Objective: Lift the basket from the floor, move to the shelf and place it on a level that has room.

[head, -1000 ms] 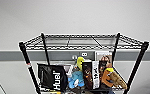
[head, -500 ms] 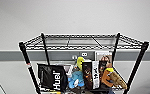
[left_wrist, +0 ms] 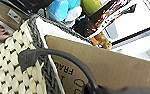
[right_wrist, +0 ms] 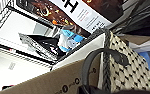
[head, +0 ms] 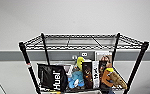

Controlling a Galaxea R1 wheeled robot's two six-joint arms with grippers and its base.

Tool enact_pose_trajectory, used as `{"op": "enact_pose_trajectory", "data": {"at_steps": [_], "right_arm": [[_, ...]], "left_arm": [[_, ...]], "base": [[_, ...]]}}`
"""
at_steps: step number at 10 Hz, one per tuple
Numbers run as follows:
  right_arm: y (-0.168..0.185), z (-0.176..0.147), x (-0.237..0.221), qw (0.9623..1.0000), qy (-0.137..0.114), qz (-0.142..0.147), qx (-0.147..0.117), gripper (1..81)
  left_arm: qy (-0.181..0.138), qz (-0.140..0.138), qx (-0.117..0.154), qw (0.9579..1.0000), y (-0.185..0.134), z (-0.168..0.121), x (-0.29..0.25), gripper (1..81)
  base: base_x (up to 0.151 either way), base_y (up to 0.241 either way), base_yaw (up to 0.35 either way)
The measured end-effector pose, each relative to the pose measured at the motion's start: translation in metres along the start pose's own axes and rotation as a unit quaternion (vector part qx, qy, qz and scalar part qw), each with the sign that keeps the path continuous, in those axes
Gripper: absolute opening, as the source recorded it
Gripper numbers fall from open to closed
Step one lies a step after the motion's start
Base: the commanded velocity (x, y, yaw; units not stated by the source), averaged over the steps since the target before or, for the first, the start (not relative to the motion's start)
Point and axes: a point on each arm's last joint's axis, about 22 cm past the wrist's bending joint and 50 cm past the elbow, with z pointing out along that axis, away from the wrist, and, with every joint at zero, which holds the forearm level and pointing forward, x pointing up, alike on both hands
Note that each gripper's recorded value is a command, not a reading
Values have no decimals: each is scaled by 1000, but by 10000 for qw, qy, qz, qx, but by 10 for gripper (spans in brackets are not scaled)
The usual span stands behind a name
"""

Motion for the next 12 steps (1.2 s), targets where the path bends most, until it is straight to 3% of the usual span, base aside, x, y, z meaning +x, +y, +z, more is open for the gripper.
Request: {"op": "enact_pose_trajectory", "data": {"at_steps": [4,12], "right_arm": [[-43,-14,19,9996,75,-126,250,10],[-118,-48,46,9969,107,-490,599,10]], "left_arm": [[105,368,-267,9989,45,-12,23,10],[220,764,-605,9950,121,-41,52,10]], "base": [[0,0,0],[0,0,0]]}}
